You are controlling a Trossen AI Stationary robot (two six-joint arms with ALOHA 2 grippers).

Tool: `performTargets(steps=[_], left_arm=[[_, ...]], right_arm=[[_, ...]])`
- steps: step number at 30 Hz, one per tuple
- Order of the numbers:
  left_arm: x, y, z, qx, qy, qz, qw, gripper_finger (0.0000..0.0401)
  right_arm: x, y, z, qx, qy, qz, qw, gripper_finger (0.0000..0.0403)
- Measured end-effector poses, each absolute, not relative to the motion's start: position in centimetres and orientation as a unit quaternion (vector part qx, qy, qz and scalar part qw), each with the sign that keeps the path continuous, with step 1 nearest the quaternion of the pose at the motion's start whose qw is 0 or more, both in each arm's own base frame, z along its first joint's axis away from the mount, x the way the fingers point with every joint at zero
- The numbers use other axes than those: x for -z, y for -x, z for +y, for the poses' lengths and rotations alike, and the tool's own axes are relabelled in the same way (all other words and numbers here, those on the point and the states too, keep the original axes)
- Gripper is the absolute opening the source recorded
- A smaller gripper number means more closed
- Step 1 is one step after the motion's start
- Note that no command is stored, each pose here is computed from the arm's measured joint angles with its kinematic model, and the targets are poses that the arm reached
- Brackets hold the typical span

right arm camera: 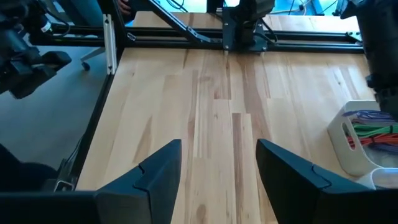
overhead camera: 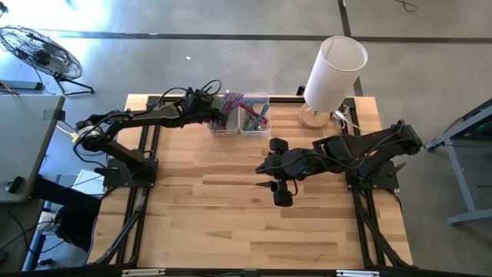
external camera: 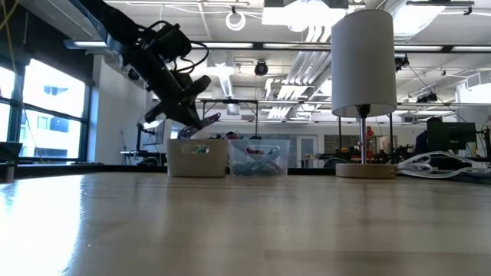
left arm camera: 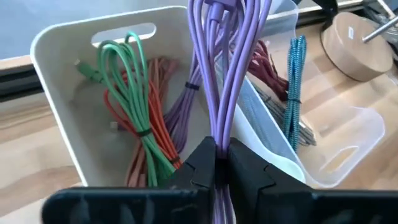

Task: Pick & Place USB Port
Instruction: Put the violet USB cable into the gray bin, then return to home position

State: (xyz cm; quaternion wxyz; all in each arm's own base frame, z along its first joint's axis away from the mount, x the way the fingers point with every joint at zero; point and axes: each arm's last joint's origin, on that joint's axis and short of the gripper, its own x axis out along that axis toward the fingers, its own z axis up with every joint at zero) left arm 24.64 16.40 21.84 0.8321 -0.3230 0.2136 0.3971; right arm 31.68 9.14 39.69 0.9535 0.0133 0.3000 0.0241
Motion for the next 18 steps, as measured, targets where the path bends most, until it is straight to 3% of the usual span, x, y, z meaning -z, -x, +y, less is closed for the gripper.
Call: performTargets(steps=[8,18], left_arm=[[-21.75,-24.48,16.47,-0.420,0.312,0.216,0.824,0.0088],[-21.92,-24.64,16.46,-0.399,0.296,0.219,0.840,0.0098]], right_arm=[[-39.66,-31.66,9.23,-0.039,-0.018,0.303,0.952,0.0199],[-39.66,-31.65,9.24,-0.039,-0.028,0.305,0.951,0.0199]])
